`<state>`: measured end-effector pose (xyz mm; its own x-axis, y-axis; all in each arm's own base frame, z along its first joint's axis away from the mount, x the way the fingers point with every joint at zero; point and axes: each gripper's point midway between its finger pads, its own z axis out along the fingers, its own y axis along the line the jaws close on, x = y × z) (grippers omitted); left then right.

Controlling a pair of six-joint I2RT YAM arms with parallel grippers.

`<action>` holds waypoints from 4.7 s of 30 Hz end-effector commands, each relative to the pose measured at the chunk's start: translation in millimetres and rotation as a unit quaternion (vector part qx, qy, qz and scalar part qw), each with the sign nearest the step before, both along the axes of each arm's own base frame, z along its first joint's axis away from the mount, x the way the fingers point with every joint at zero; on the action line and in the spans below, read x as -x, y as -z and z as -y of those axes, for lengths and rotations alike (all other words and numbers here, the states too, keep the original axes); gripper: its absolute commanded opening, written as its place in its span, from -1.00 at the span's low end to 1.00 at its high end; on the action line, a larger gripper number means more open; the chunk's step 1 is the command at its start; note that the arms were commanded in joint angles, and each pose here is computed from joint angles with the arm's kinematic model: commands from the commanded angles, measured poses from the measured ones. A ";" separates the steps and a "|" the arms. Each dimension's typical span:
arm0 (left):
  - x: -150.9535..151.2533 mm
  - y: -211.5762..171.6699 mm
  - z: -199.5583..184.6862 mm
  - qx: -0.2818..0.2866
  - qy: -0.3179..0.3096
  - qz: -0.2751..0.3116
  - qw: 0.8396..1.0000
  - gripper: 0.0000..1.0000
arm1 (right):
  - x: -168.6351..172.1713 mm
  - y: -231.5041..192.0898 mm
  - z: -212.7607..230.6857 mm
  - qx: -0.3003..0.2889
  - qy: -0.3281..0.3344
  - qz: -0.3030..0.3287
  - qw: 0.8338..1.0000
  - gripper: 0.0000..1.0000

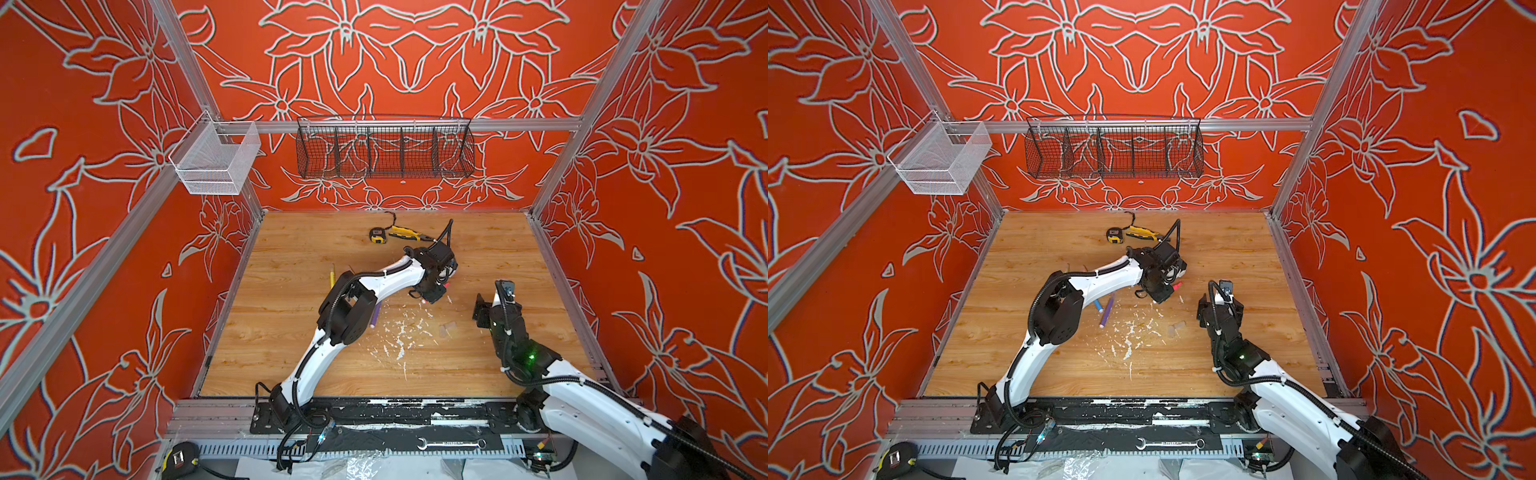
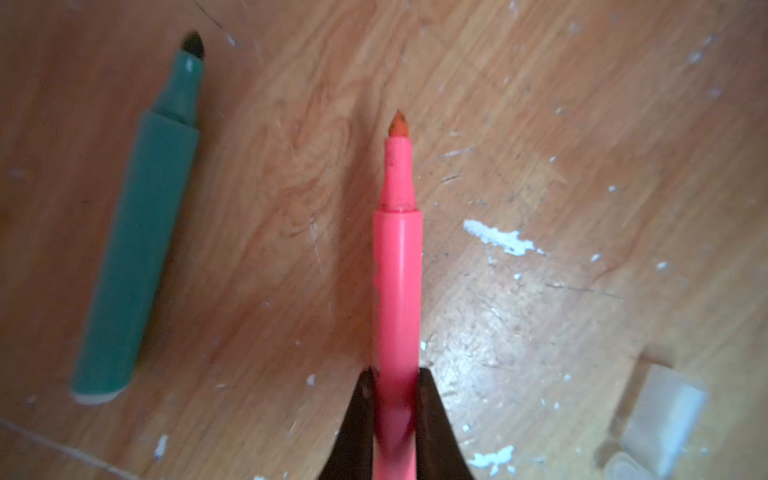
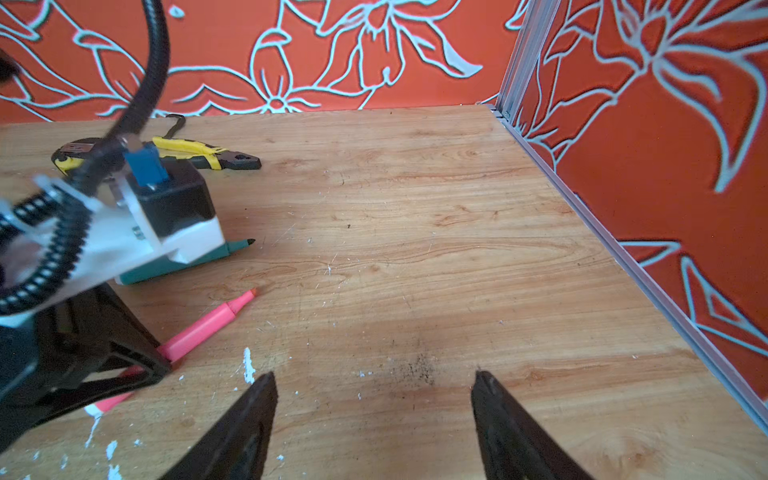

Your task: Insert the pens into the pen caps

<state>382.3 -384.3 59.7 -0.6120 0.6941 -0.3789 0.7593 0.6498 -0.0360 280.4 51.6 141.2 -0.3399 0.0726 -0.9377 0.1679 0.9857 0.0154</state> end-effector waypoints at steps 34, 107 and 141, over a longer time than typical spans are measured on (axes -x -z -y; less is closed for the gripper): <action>55.8 -271.5 -79.1 0.309 -0.059 0.281 0.907 -1.00 | -33.7 -243.3 -120.9 -0.276 -0.220 0.198 0.915 0.39; 130.3 -279.2 -65.8 0.391 0.113 0.255 0.877 -1.00 | 20.4 -239.8 -199.6 -0.313 -0.366 0.156 0.862 -0.27; 125.0 -268.5 -54.5 0.385 0.120 0.243 0.882 -0.36 | 34.2 -242.1 -219.4 -0.353 -0.423 0.146 0.821 -0.93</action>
<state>256.5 -323.8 319.3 -0.1521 0.2155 -0.9646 0.9099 0.4116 -0.0515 253.0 266.7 375.7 -0.3087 0.4653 -0.8296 -0.6567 0.5266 0.5398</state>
